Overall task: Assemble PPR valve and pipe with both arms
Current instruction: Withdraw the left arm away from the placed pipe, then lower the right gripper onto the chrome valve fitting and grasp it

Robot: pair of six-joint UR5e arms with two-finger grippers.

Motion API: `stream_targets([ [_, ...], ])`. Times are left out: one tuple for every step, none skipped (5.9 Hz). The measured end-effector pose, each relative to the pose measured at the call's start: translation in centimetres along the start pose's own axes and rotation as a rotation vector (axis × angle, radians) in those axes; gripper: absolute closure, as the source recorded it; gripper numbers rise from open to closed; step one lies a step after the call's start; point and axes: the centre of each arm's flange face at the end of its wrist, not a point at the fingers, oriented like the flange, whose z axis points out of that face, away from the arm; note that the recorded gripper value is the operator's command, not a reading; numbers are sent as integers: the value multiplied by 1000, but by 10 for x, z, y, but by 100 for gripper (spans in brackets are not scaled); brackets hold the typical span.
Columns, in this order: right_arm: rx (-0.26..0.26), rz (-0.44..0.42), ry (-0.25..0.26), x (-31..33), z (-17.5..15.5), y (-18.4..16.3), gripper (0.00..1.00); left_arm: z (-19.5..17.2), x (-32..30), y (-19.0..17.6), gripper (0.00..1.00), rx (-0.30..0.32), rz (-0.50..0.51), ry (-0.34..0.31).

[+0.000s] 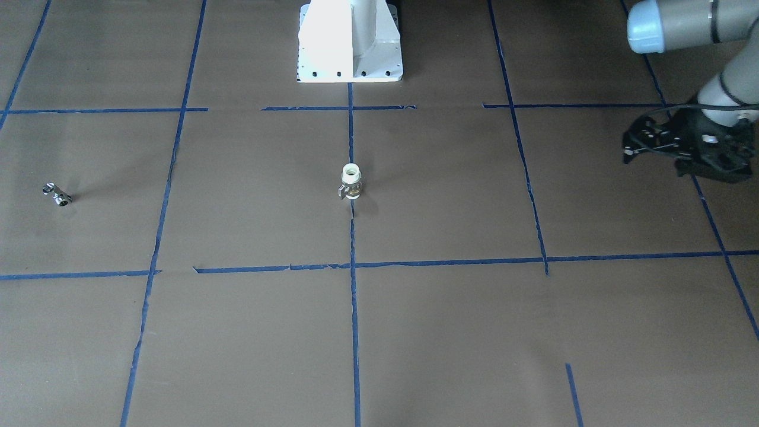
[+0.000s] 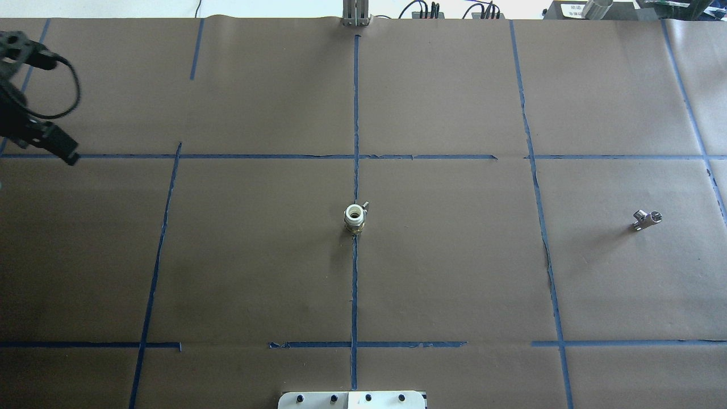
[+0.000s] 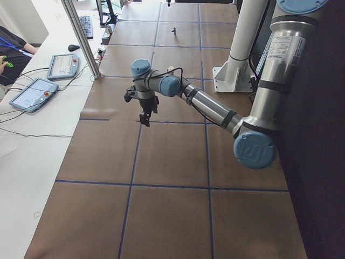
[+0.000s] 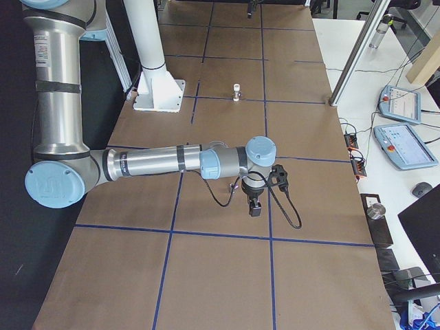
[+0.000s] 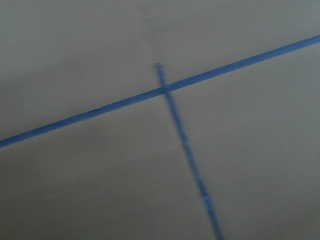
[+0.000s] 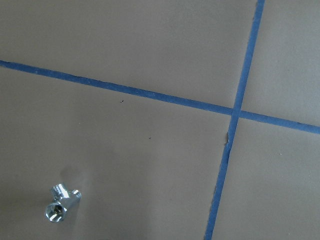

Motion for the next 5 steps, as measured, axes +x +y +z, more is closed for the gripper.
stream_targets([
  [8,14,-2,-11,-4,-2,0,4,-86,45,0,-2,-64,-4],
  [14,36,-9,-37,-7,-7,0,10,-142,96,0,19,-109,-7],
  [11,58,-21,-77,-5,-10,0,16,-168,132,0,38,-126,-9],
  [6,82,-31,-118,4,-11,0,19,-176,145,0,44,-138,-10],
  [18,100,-20,-149,25,-9,0,20,-179,147,0,46,-144,-10],
])
